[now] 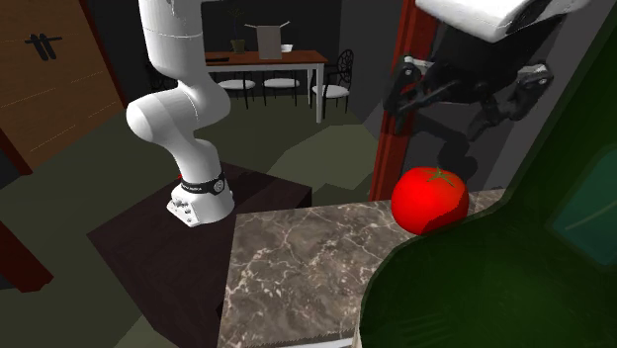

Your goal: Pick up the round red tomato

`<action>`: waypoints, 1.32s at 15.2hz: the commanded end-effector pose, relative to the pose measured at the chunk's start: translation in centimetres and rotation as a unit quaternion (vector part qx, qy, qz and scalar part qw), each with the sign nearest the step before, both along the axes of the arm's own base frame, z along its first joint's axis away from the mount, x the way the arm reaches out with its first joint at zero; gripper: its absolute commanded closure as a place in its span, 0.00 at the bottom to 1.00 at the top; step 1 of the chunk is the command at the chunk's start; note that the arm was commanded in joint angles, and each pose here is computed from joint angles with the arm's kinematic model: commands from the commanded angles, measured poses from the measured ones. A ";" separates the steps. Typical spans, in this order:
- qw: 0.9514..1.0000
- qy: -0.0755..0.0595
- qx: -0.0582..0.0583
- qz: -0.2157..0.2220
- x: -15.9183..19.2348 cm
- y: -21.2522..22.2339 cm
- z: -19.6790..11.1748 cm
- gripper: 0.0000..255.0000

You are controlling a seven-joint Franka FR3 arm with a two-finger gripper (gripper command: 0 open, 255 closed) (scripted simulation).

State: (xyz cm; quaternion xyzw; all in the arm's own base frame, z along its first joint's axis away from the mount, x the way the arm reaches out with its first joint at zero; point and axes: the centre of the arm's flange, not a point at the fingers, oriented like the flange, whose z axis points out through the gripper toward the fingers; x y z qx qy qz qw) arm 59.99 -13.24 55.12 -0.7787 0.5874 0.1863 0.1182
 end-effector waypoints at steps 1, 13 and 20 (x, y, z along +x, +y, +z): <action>0.999 0.013 0.010 -0.051 1.8 -2.4 -0.9 0.00; 0.997 0.018 0.015 -0.073 2.3 -3.4 -5.4 1.00; 0.997 0.018 0.015 -0.073 2.4 -3.4 -5.4 1.00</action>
